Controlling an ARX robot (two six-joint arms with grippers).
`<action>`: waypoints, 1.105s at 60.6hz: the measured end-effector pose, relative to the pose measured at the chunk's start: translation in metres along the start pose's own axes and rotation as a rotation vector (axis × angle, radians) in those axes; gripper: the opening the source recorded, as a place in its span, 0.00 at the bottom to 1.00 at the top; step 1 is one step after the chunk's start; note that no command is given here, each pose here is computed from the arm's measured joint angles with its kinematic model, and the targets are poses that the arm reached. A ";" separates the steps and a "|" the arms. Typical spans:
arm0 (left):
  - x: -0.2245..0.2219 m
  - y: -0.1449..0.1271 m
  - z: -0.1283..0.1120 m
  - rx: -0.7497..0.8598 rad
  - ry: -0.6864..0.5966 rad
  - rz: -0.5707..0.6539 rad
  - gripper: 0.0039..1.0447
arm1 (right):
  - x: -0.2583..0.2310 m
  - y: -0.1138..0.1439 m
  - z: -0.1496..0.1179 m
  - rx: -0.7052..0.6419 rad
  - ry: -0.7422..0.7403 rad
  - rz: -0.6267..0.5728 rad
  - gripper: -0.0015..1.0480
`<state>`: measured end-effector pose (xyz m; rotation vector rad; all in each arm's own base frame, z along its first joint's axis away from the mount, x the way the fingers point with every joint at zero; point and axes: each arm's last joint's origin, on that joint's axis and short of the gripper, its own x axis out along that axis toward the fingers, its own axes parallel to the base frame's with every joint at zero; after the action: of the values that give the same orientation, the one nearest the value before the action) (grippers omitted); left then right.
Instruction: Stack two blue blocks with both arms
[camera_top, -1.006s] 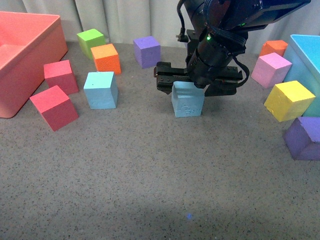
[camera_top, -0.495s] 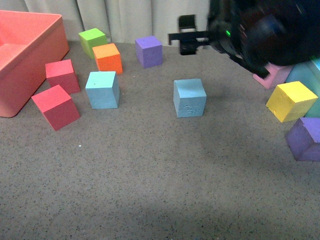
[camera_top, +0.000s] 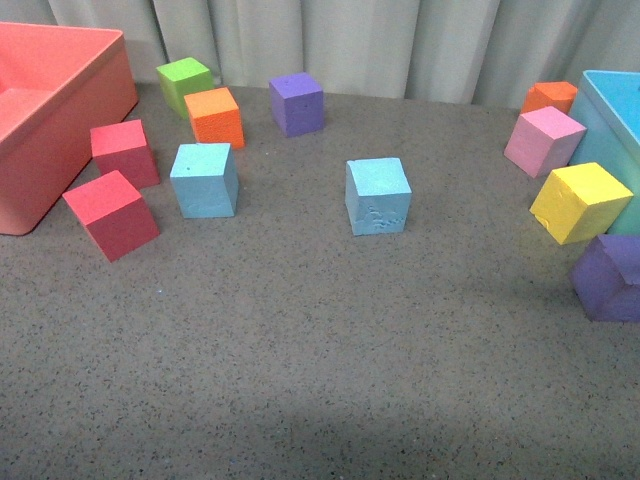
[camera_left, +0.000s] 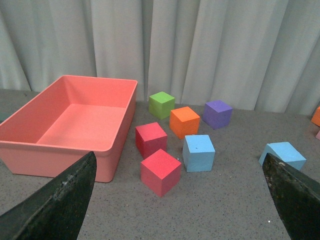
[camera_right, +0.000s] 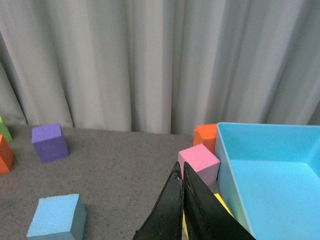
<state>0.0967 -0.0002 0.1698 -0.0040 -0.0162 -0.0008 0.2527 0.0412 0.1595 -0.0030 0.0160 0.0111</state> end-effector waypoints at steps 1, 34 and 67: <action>0.000 0.000 0.000 0.000 0.000 0.000 0.94 | -0.002 -0.001 0.001 0.001 -0.004 0.000 0.01; 0.000 0.000 0.000 0.000 0.000 -0.001 0.94 | -0.081 -0.037 0.000 0.003 0.004 0.000 0.01; 0.000 0.000 0.000 0.000 0.000 -0.001 0.94 | -0.116 -0.040 0.003 0.003 -0.007 -0.010 0.01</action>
<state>0.0967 -0.0002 0.1698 -0.0040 -0.0162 -0.0016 0.1376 0.0003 0.1640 -0.0002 0.0086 0.0008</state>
